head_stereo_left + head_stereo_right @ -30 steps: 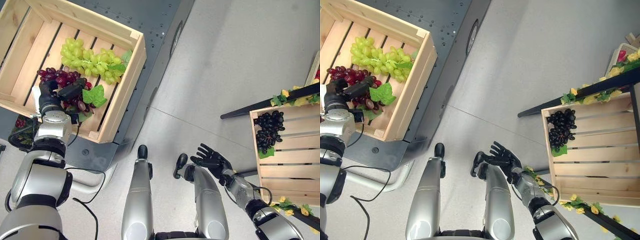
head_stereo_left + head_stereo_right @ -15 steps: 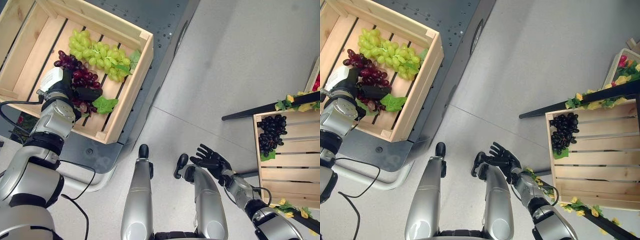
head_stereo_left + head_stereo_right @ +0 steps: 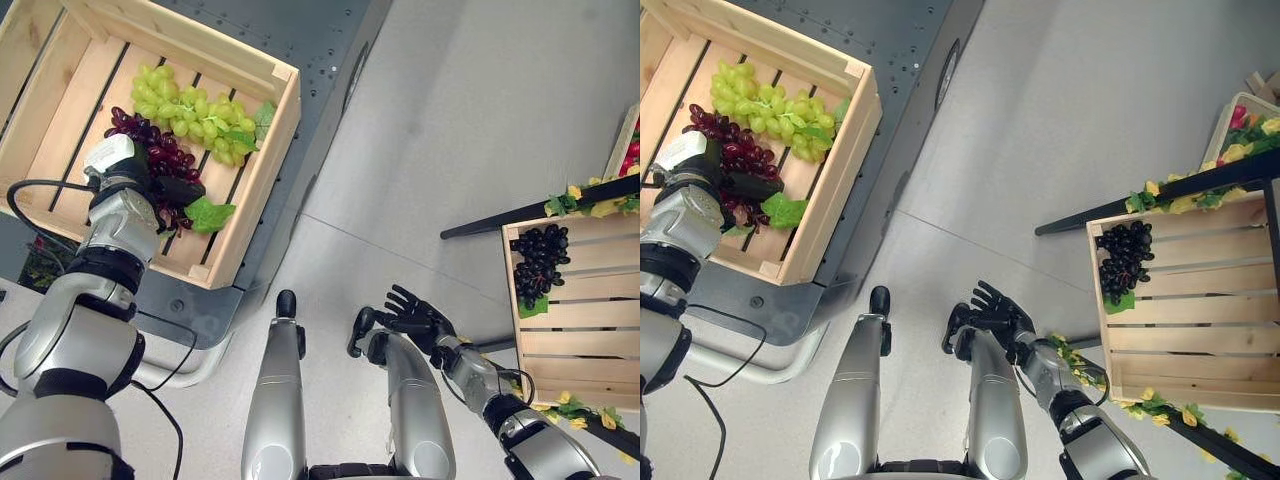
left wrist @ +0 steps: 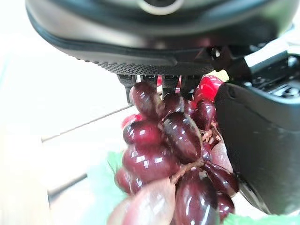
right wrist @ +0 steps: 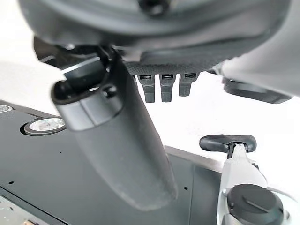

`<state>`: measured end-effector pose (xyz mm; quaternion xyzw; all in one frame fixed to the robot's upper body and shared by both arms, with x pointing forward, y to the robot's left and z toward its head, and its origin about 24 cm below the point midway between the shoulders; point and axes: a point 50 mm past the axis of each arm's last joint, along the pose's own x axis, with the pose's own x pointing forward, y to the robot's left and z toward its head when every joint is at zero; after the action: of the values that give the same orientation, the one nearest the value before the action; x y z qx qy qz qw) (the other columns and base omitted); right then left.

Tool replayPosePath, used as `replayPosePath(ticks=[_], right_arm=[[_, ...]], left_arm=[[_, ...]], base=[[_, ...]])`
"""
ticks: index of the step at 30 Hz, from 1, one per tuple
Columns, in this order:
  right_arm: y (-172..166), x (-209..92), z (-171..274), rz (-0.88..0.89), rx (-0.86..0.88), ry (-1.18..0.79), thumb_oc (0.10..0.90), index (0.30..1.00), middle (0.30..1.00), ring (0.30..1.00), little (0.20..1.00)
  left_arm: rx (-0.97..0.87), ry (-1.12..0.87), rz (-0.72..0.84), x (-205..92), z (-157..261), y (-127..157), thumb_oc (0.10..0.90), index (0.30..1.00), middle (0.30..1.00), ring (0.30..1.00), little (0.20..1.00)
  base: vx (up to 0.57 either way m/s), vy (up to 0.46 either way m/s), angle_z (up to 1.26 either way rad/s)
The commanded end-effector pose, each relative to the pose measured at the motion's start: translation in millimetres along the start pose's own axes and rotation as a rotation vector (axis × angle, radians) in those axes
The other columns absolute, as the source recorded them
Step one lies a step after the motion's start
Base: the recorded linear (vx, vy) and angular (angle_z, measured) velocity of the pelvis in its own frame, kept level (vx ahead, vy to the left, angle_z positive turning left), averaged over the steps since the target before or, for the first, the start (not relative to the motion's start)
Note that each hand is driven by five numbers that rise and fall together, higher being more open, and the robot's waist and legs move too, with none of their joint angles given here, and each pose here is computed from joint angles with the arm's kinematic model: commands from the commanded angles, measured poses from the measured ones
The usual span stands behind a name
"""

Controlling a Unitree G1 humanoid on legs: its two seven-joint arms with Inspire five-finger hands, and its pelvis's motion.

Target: Pick up the fruits from the basket on one side to the basket on the other side

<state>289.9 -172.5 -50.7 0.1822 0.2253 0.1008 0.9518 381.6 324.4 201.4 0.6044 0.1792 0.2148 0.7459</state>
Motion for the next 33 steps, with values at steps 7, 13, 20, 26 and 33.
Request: replayPosePath(ticks=[7, 13, 20, 26, 33], right_arm=[[-0.1, 2.1, 10.3, 0.0, 0.027, -0.073, 0.8, 0.9, 0.9, 0.9, 0.9], [-0.1, 2.1, 9.5, -0.029, 0.041, -0.086, 0.8, 0.9, 0.9, 0.9, 0.9], [-13.3, -9.1, 1.2, -0.081, 0.054, -0.082, 0.8, 0.9, 0.9, 0.9, 0.9], [-31.5, -31.2, -7.2, -0.117, 0.026, -0.114, 0.8, 0.9, 0.9, 0.9, 0.9], [-35.7, -45.8, -24.5, -0.154, 0.078, -0.131, 0.8, 0.9, 0.9, 0.9, 0.9]], left_arm=[[0.05, 0.064, -0.369, -30.3, -15.4, -127.9, 0.4, 0.3, 0.3, 0.3, 0.3], [-0.17, 0.065, -0.267, -33.6, -25.5, -135.6, 0.4, 0.3, 0.3, 0.3, 0.3], [-0.229, -0.026, -0.262, -39.2, -39.9, -140.8, 0.4, 0.3, 0.3, 0.3, 0.3], [-0.215, -0.185, -0.209, -44.0, -38.7, -119.1, 0.4, 0.3, 0.3, 0.3, 0.3], [0.102, -0.371, -0.186, -54.0, -42.8, -74.3, 0.4, 0.3, 0.3, 0.3, 0.3]], base=[[-0.01, -0.002, -0.07], [-0.01, -0.015, -0.02], [0.01, 0.011, -0.03], [0.06, -0.003, -0.04], [0.1, -0.094, 0.15]])
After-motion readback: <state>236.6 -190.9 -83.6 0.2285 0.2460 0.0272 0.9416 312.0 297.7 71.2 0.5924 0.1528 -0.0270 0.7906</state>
